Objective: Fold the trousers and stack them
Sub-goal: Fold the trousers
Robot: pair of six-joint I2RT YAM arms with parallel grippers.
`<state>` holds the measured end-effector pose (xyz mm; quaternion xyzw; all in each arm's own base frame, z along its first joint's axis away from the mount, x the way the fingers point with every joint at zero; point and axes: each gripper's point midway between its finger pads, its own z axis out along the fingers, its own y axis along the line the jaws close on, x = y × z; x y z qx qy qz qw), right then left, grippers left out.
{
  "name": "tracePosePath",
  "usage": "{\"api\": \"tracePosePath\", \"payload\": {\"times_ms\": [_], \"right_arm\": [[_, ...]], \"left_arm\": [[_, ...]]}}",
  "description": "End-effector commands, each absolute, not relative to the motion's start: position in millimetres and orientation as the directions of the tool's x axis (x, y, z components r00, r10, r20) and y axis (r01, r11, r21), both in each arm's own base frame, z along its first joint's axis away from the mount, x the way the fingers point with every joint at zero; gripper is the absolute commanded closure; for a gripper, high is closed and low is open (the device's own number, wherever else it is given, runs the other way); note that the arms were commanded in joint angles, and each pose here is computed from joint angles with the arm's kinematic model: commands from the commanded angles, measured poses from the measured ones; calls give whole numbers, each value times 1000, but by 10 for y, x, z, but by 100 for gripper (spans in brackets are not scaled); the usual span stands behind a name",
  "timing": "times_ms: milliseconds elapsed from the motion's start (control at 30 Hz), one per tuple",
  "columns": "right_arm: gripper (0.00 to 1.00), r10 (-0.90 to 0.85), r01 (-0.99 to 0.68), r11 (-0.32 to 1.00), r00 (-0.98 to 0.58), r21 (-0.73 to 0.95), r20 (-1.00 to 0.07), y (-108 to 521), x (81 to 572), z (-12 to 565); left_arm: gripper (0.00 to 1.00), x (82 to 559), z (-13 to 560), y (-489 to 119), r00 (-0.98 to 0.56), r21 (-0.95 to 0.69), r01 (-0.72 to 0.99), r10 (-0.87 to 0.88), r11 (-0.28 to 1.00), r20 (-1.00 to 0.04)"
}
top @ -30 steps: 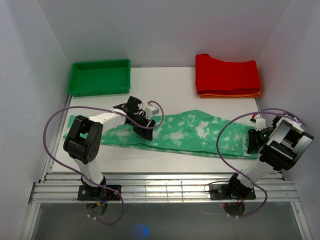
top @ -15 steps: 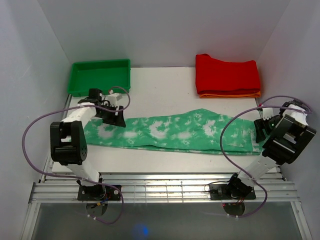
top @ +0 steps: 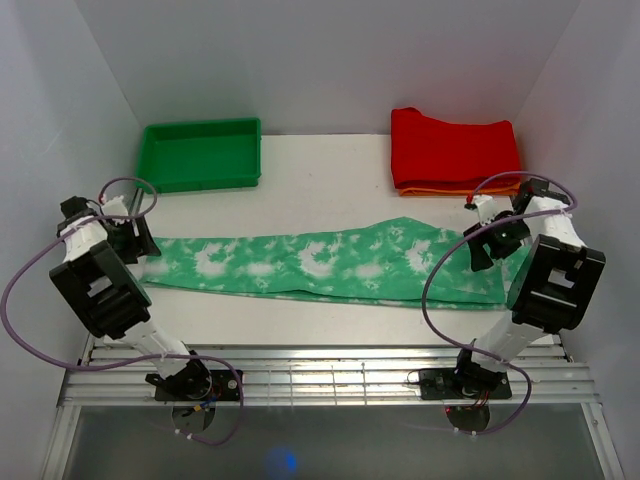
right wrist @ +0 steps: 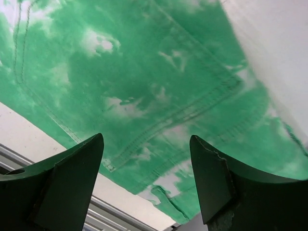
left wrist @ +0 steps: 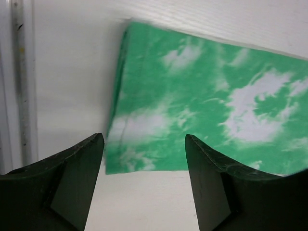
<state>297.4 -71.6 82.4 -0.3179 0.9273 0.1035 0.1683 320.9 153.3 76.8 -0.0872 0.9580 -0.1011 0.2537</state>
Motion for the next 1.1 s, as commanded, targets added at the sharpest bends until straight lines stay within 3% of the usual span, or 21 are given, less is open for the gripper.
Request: {"api": "tracePosePath", "payload": {"times_ms": [0, 100, 267, 400, 467, 567, 600, 733, 833, 967, 1067], "right_arm": [[23, -549, -595, 791, -792, 140, -266, -772, 2759, 455], [24, -579, -604, 791, -792, 103, -194, -902, 2668, 182], [24, -610, -629, 771, -775, 101, -168, -895, 2567, 65], [25, -641, -653, 755, -753, 60, -148, -946, 2567, 73], [25, -645, -662, 748, -741, 44, -187, -938, 2686, 206], [26, -597, -669, 740, -703, 74, -387, -633, 3053, 738], [26, -565, -687, 720, -661, 96, -494, -426, 3181, 975], [22, -458, -709, 698, -549, 100, -699, 86, 3636, 1715], [19, -426, -722, 685, -505, 97, -750, 436, 3960, 1913], [24, -462, -756, 648, -487, 93, -741, 863, 4355, 1672], [27, -486, -767, 637, -485, 85, -727, 1125, 4644, 1459]], "left_arm": [[20, 3094, 720, 1764, -864, -216, -170, -250, 962, -436], [20, 3052, 599, 1748, -880, -234, -164, -249, 958, -405], [17, 2968, 425, 1567, -900, -313, -146, -258, 938, -352], [23, 2894, 265, 1478, -906, -350, -169, -285, 921, -312], [27, 2902, 224, 1461, -902, -362, -183, -303, 914, -308], [29, 2922, 212, 1505, -900, -349, -198, -311, 916, -305], [27, 2947, 243, 1539, -898, -336, -189, -301, 923, -320], [16, 3271, 1075, 1412, -773, -275, 76, -117, 959, -624], [13, 3599, 1638, 1021, -635, -174, 332, 83, 927, -768], [14, 3966, 1990, 195, -522, -154, 565, 207, 810, -827], [18, 3986, 2064, -723, -420, -158, 756, 287, 635, -861]]}}
